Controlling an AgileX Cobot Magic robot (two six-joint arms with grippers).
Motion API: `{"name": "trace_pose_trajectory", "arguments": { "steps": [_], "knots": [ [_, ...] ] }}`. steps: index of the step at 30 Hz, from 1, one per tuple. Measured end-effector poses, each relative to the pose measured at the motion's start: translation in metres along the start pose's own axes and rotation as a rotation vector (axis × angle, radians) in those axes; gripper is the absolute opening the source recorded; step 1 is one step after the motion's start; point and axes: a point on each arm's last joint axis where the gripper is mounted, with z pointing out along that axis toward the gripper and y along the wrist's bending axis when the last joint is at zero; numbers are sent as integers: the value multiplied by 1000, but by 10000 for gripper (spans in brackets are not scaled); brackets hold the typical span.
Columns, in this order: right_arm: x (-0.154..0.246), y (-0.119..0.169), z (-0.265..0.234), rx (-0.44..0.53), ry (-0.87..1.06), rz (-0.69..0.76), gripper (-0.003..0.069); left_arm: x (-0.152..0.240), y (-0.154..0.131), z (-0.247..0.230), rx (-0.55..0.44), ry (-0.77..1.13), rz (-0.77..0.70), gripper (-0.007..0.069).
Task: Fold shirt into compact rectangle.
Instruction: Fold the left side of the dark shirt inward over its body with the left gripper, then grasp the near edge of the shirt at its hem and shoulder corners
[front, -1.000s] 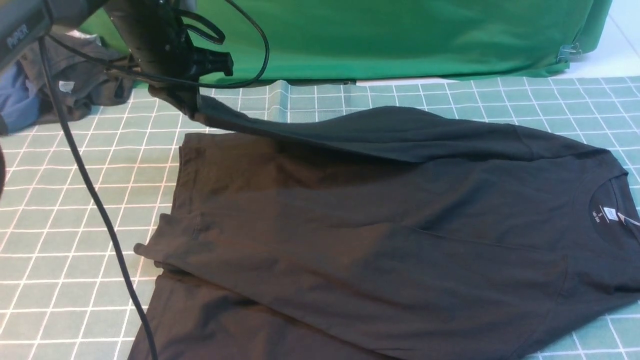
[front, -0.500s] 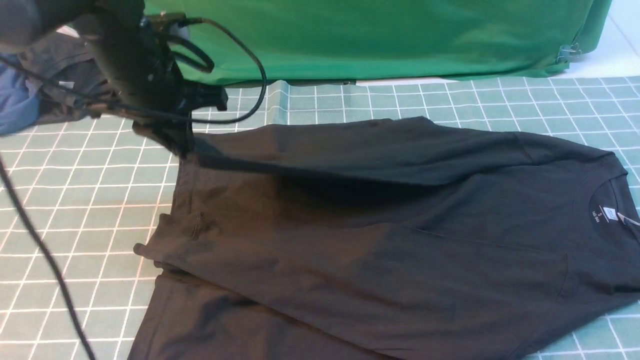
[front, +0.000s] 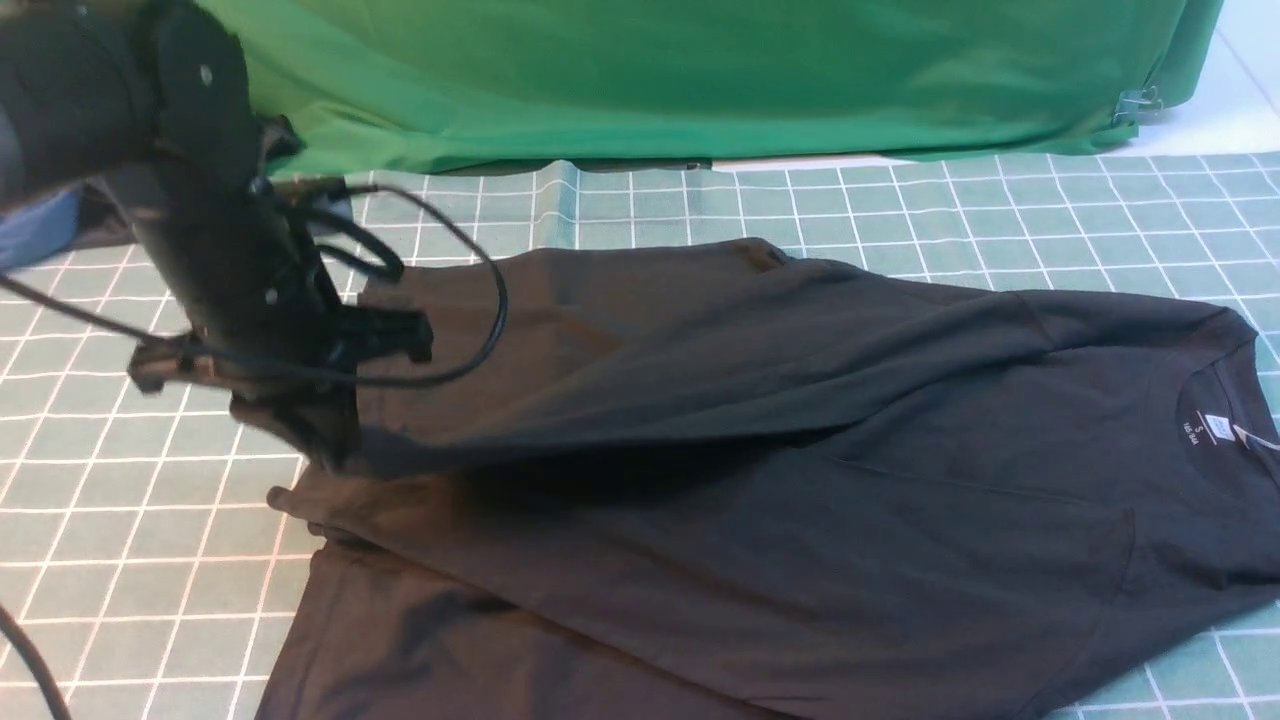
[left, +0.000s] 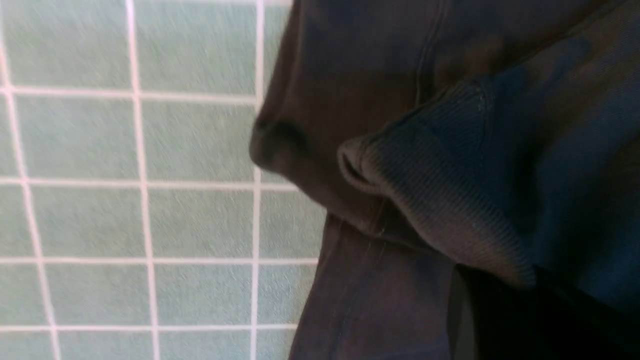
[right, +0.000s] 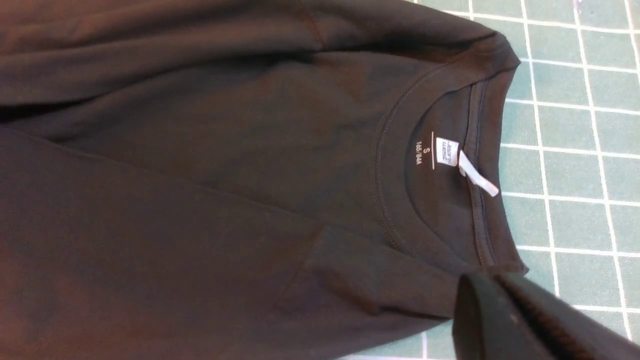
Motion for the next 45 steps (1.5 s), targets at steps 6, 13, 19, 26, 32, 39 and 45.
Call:
{"name": "trace_pose_trajectory", "arguments": {
  "steps": [6,13,19,26,32,39,45],
  "knots": [
    [0,0,0,0,-1,1,23,7,2,13,7,38,-14,20],
    [0,0,0,0,-2,1,23,7,2,13,5,40,1,82],
    [-1,0,0,-5,-9,7,22,8,2,13,3,44,15,314],
    [-1,0,0,-5,-10,7,22,13,3,12,0,66,16,498],
    [-1,0,0,-5,-9,7,22,53,1,20,-10,129,50,489],
    [-1,0,0,-5,-10,7,22,101,7,55,-68,130,70,484],
    [-1,0,0,-5,-10,4,22,115,22,77,-154,114,8,527]
  ]
}}
